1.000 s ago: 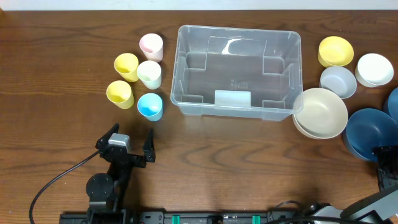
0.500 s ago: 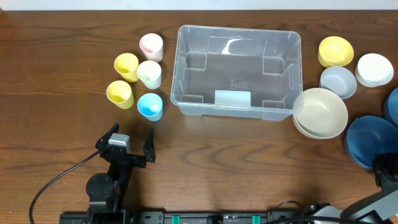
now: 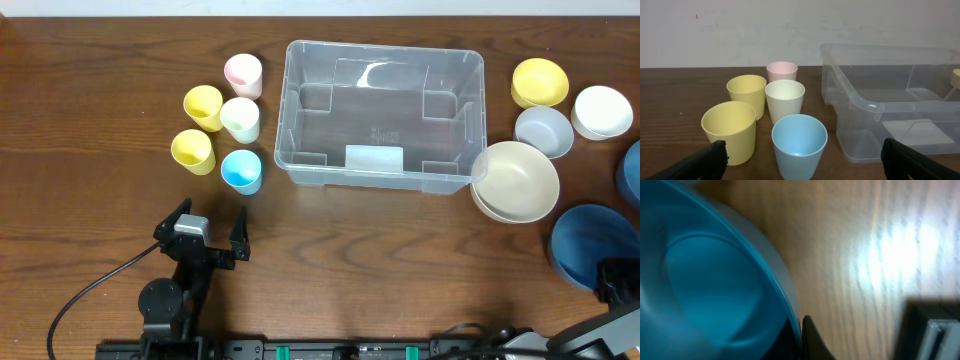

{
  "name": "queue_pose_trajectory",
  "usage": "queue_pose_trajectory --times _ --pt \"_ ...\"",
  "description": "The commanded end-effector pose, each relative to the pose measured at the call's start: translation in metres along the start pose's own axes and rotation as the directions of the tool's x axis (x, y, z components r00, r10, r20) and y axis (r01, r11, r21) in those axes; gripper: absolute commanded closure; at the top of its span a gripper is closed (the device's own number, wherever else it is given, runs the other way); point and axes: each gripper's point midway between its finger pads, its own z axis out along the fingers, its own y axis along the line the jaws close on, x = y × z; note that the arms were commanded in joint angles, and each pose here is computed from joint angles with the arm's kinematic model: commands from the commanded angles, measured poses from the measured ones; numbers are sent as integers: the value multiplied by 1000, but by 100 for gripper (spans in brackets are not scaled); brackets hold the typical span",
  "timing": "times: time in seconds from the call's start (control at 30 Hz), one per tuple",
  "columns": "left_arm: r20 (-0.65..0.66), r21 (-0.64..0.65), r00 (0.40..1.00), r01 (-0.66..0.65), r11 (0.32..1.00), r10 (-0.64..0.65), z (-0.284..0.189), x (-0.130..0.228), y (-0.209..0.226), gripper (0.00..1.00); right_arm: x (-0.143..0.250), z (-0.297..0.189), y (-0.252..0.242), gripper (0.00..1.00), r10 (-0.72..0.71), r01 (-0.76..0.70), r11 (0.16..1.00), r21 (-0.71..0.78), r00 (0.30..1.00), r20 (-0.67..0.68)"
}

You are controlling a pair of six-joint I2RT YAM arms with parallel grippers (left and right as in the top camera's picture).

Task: Pack container
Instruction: 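Grasp the dark blue bowl rim with the right gripper and lift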

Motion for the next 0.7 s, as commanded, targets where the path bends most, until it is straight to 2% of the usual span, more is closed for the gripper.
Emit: queue_pose_trajectory --times 0.0,0.13,0.27,0.43,0.5,0.57,0.67 --pt "-38 -8 999 2 1000 -2 1 16 3 2 -8 -9 -20 99 48 -48 996 76 999 5" --pt "-38 -8 999 2 1000 -2 1 16 3 2 -20 -47 -18 99 86 -86 995 53 996 -6" --pt "-38 -8 999 2 1000 -2 1 16 3 2 -29 -100 10 99 67 -67 993 -96 998 -7" --pt "-38 -8 999 2 1000 -2 1 16 3 2 -32 -173 30 99 76 -61 970 -235 996 56" --pt "-38 -8 999 2 1000 -2 1 16 3 2 -26 -203 48 99 58 -30 936 -351 996 68" --pt "-38 -9 999 2 1000 -2 1 16 3 2 -10 -236 76 98 4 30 865 -501 998 67" --pt "-38 -8 999 2 1000 -2 1 16 3 2 19 -271 109 98 -87 109 755 -647 994 66"
